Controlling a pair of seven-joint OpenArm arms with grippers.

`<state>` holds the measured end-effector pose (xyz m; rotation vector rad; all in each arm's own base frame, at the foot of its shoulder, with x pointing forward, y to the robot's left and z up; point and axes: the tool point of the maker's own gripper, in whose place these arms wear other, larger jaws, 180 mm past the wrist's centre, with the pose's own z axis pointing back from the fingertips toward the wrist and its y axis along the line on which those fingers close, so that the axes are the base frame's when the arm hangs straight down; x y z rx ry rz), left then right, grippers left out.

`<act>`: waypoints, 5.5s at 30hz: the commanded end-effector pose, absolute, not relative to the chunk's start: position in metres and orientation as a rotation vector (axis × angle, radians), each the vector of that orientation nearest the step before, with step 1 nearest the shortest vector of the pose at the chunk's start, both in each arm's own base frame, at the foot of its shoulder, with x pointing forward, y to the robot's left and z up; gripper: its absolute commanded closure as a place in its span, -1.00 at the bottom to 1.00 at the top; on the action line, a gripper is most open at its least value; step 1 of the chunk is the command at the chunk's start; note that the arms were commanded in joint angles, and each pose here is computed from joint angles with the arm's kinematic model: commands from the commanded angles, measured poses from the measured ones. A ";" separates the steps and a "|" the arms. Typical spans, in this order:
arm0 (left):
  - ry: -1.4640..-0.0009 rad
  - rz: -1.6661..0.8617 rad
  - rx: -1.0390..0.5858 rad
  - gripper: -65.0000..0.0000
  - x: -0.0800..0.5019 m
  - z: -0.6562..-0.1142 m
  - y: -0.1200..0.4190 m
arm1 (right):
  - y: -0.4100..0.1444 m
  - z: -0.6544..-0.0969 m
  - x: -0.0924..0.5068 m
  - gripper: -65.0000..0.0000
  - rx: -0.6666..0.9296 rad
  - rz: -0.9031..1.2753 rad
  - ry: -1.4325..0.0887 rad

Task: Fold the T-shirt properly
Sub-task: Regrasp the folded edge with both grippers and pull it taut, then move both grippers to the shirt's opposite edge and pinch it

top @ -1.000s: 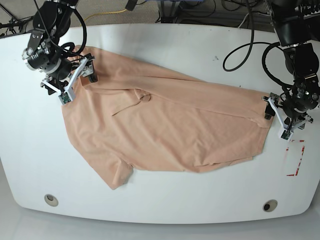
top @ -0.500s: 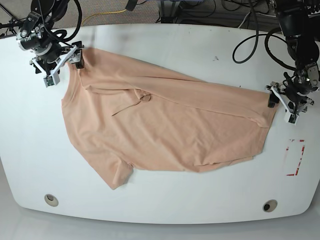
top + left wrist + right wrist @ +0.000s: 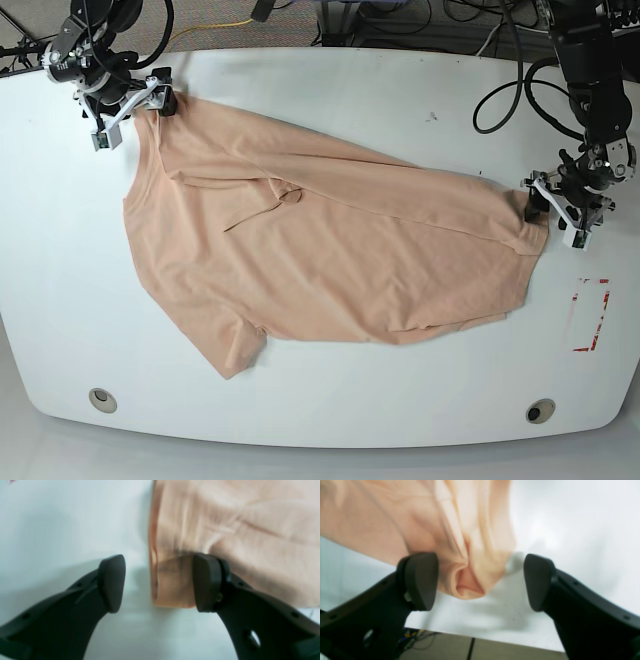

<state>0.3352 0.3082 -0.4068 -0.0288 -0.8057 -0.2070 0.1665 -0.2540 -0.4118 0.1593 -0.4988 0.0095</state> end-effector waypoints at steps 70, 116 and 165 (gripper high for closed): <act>-0.592 -0.263 0.286 -0.06 0.162 -0.343 0.334 | -0.200 -0.338 0.183 -0.63 0.345 0.349 -0.622; -0.833 -0.205 0.304 -0.07 0.251 -0.307 0.315 | -0.244 -0.392 0.392 -0.63 0.234 0.145 -0.626; -0.853 0.188 -0.092 -0.31 0.432 -0.392 0.307 | -0.220 -0.404 0.404 1.00 0.329 0.103 -0.669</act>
